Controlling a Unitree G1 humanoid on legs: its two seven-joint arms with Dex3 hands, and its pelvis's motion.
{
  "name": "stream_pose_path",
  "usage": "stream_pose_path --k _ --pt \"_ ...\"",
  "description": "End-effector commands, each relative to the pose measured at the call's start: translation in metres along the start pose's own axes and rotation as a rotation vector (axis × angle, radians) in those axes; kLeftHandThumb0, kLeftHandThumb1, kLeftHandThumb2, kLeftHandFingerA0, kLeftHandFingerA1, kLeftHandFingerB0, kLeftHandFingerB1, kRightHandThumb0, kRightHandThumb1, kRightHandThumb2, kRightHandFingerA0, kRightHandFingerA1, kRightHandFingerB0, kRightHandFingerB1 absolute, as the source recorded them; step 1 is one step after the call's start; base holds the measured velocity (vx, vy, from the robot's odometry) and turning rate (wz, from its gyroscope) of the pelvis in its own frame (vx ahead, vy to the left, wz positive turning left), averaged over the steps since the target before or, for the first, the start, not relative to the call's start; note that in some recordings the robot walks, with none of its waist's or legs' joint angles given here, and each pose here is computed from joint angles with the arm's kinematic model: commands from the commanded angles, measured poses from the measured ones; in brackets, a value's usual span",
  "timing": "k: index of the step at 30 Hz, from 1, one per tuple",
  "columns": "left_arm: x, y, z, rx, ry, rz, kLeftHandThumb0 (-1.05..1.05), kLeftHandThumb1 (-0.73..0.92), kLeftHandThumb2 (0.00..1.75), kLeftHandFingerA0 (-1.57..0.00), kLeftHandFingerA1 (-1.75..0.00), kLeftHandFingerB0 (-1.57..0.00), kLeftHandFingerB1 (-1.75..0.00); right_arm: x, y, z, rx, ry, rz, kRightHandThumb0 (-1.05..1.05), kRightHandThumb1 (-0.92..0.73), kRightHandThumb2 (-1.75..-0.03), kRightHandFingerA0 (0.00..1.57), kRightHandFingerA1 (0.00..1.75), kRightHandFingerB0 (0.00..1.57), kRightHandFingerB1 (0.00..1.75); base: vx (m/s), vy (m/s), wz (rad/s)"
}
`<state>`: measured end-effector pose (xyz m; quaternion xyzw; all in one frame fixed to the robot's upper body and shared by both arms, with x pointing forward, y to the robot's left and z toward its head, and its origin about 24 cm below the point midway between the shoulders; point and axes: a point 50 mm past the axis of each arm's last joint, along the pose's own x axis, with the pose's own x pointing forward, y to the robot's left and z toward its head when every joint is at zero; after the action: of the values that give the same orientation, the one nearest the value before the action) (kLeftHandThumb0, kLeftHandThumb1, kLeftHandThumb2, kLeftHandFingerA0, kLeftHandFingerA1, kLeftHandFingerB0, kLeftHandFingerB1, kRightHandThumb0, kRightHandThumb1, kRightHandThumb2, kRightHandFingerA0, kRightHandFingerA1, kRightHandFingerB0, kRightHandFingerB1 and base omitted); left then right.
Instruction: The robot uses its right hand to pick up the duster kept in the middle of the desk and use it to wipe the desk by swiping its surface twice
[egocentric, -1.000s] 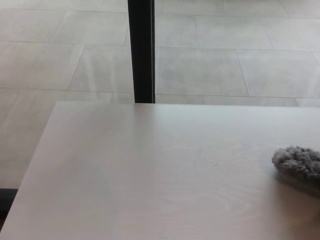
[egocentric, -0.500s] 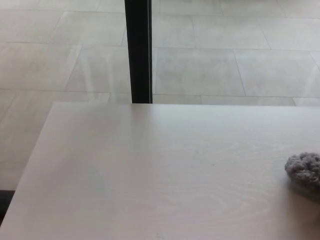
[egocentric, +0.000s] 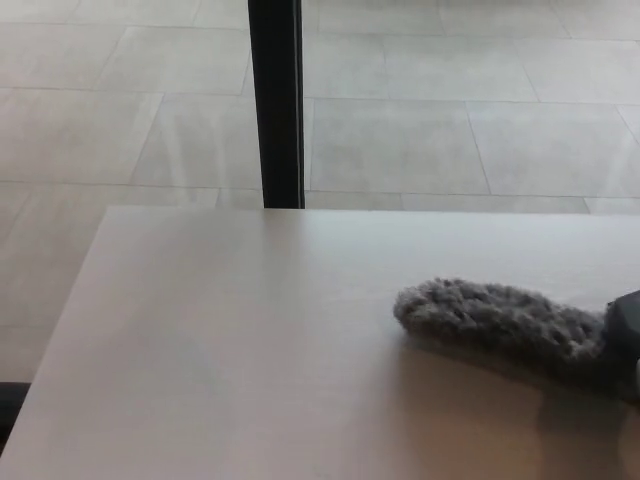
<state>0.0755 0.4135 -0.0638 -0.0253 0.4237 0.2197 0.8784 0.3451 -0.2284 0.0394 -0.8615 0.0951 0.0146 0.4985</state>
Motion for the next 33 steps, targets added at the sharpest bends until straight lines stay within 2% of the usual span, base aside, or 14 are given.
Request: stream_pose_path --k 1,3,4,10,11,12,16,18,19,26,28,29,30,33 --pt "-0.001 0.003 0.003 0.036 -0.012 0.014 -0.56 0.81 0.64 -0.36 -0.53 -0.47 -0.41 -0.016 0.011 0.035 0.169 -0.145 0.000 -0.43 -0.90 -0.70 0.94 1.75 0.69 1.49 0.00 0.000 0.00" --pt "-0.002 0.004 0.005 0.057 -0.015 0.012 -0.54 0.66 1.08 -0.32 -0.61 -0.37 -0.57 -0.018 0.008 0.039 0.192 -0.180 -0.020 -0.41 -0.86 -0.77 0.96 1.75 0.77 1.12 0.00 0.000 0.00" --pt "-0.002 0.005 0.005 0.059 -0.018 0.011 -0.55 0.84 0.65 -0.36 -0.55 -0.47 -0.41 -0.019 0.007 0.041 0.202 -0.193 -0.027 -0.37 -0.80 -0.81 0.98 1.75 0.55 0.73 0.00 0.000 0.00" --pt "-0.001 0.004 0.008 0.060 -0.029 0.003 -0.56 0.83 0.65 -0.34 -0.55 -0.46 -0.42 -0.034 0.004 0.056 0.200 -0.342 -0.130 -0.39 -0.75 -0.91 0.94 1.75 0.75 1.49 0.00 0.000 0.00" --pt "-0.001 0.004 0.008 0.052 -0.028 -0.004 -0.55 0.65 1.08 -0.30 -0.61 -0.38 -0.58 -0.036 0.004 0.059 0.183 -0.358 -0.129 -0.39 -0.74 -0.94 0.94 1.75 0.71 1.62 0.00 0.000 0.00" --pt "-0.001 0.004 0.009 0.051 -0.029 -0.007 -0.57 0.83 0.65 -0.36 -0.56 -0.46 -0.42 -0.039 0.002 0.062 0.166 -0.377 -0.125 -0.39 -0.74 -0.96 0.93 1.75 0.70 1.66 0.00 0.000 0.00" --pt "0.000 0.004 0.015 0.062 -0.041 0.002 -0.57 0.81 0.65 -0.35 -0.55 -0.47 -0.42 -0.052 -0.002 0.077 0.212 -0.479 -0.139 -0.37 -0.65 -1.09 0.97 1.75 0.71 1.68 0.00 0.000 0.00" --pt "0.000 0.004 0.017 0.066 -0.045 -0.010 -0.55 0.66 1.09 -0.32 -0.62 -0.38 -0.58 -0.062 -0.005 0.086 0.243 -0.564 -0.185 -0.36 -0.60 -1.12 0.99 1.75 0.77 1.62 0.00 0.000 0.00" --pt "0.000 0.005 0.019 0.079 -0.051 -0.002 -0.56 0.84 0.66 -0.36 -0.57 -0.47 -0.43 -0.066 -0.006 0.091 0.242 -0.577 -0.202 -0.36 -0.58 -1.15 1.00 1.75 0.76 1.62 0.00 0.000 0.00" --pt "0.002 0.005 0.026 0.070 -0.061 0.003 -0.55 0.83 0.65 -0.37 -0.56 -0.47 -0.43 -0.094 -0.012 0.115 0.297 -0.719 -0.205 -0.59 -0.55 -0.98 1.21 1.42 0.87 1.21 0.00 0.000 0.00" --pt "0.002 0.004 0.028 0.082 -0.059 0.006 -0.55 0.84 0.63 -0.40 -0.58 -0.48 -0.42 -0.096 -0.014 0.116 0.287 -0.730 -0.218 -0.50 -0.71 -0.67 0.92 1.75 0.72 1.52 0.00 0.000 0.00" --pt "0.003 0.004 0.028 0.074 -0.061 0.003 -0.52 0.66 1.08 -0.37 -0.64 -0.39 -0.59 -0.098 -0.016 0.116 0.313 -0.745 -0.208 -0.58 -0.56 -0.98 1.22 1.43 0.85 1.19 0.00 0.000 0.00" --pt "0.003 0.004 0.029 0.081 -0.062 0.004 -0.54 0.87 0.64 -0.39 -0.58 -0.47 -0.42 -0.099 -0.016 0.116 0.294 -0.756 -0.200 -0.53 -0.60 -1.02 1.20 1.39 0.87 1.19 0.00 0.000 0.00" --pt "0.002 0.005 0.029 0.082 -0.066 0.004 -0.56 0.84 0.65 -0.39 -0.56 -0.49 -0.42 -0.101 -0.013 0.111 0.287 -0.765 -0.197 -0.34 -0.70 -0.90 0.91 1.75 0.74 1.16 0.00 0.000 0.00"
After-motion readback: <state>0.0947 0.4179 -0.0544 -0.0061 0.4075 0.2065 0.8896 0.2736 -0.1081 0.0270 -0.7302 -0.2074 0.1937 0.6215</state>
